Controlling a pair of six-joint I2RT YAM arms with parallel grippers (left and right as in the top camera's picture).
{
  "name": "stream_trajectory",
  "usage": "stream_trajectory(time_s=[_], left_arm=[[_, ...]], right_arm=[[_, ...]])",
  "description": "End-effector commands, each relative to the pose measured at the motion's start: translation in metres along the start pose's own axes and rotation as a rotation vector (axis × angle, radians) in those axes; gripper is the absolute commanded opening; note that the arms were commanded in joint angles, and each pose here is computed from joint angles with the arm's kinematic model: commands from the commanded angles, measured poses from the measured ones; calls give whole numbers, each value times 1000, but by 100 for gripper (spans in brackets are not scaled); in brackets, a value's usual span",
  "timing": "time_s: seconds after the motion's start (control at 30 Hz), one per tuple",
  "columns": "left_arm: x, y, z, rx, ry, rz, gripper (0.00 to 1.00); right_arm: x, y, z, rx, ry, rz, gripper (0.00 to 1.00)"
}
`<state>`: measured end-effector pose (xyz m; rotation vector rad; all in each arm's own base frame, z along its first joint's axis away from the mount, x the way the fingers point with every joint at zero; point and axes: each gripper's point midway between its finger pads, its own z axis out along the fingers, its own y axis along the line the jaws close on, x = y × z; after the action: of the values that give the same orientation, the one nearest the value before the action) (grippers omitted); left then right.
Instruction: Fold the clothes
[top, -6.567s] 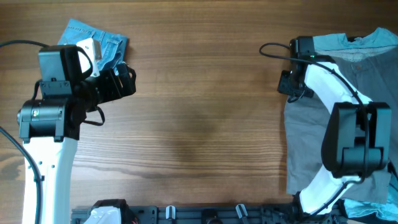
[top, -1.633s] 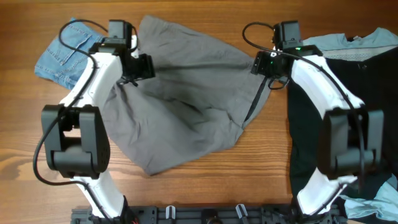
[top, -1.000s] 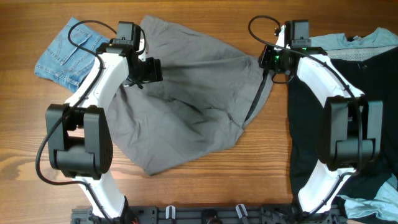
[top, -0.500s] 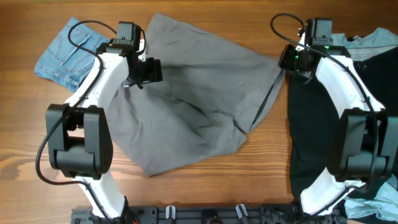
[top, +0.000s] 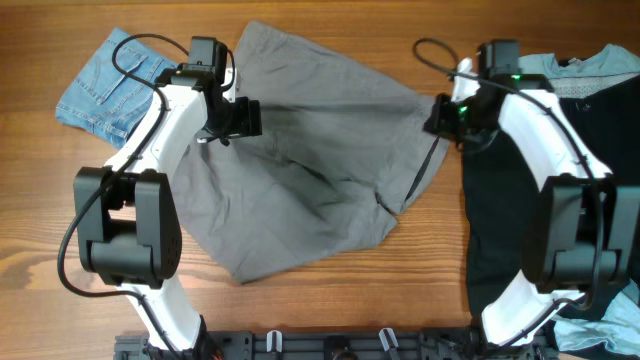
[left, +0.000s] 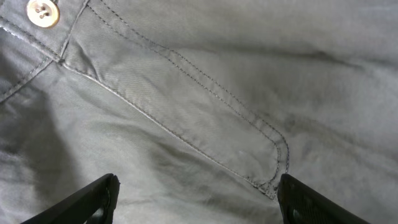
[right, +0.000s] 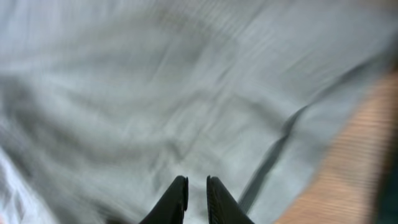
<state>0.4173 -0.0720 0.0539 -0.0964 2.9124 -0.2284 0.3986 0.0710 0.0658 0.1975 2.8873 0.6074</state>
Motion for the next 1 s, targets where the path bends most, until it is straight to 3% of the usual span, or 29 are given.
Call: stream_trajectory(time_s=[0.0, 0.17, 0.27, 0.43, 0.57, 0.67, 0.73, 0.77, 0.8, 0.83, 0.9, 0.93, 0.97], left_arm=[[4, -3, 2, 11, 12, 30, 82], [4, -3, 2, 11, 12, 30, 85], [4, -3, 2, 11, 12, 30, 86], [4, -3, 2, 10, 12, 30, 87], [4, -3, 2, 11, 14, 30, 89], [5, -4, 2, 14, 17, 30, 87], [5, -4, 2, 15, 16, 31, 70], [5, -5, 2, 24, 18, 31, 55], [5, -9, 1, 47, 18, 31, 45], [5, -15, 1, 74, 18, 42, 28], [6, -31, 0, 145, 21, 108, 11], [9, -43, 0, 187, 22, 161, 4], [11, -51, 0, 204, 20, 206, 4]], right_arm=[[45, 3, 23, 65, 111, 20, 16], [73, -14, 54, 98, 125, 54, 24], [80, -19, 60, 99, 129, 48, 49], [70, -10, 49, 62, 103, -38, 49], [54, -25, 21, 118, 47, 35, 45], [57, -13, 13, 12, 64, 57, 25], [63, -14, 17, 14, 89, 63, 7], [68, -15, 21, 18, 100, 64, 4], [72, -16, 26, 20, 111, 63, 4], [74, -19, 30, 31, 118, 72, 4], [73, -27, 30, 73, 108, 93, 4], [70, -30, 27, 83, 94, 95, 4], [68, -29, 25, 81, 85, 96, 4]])
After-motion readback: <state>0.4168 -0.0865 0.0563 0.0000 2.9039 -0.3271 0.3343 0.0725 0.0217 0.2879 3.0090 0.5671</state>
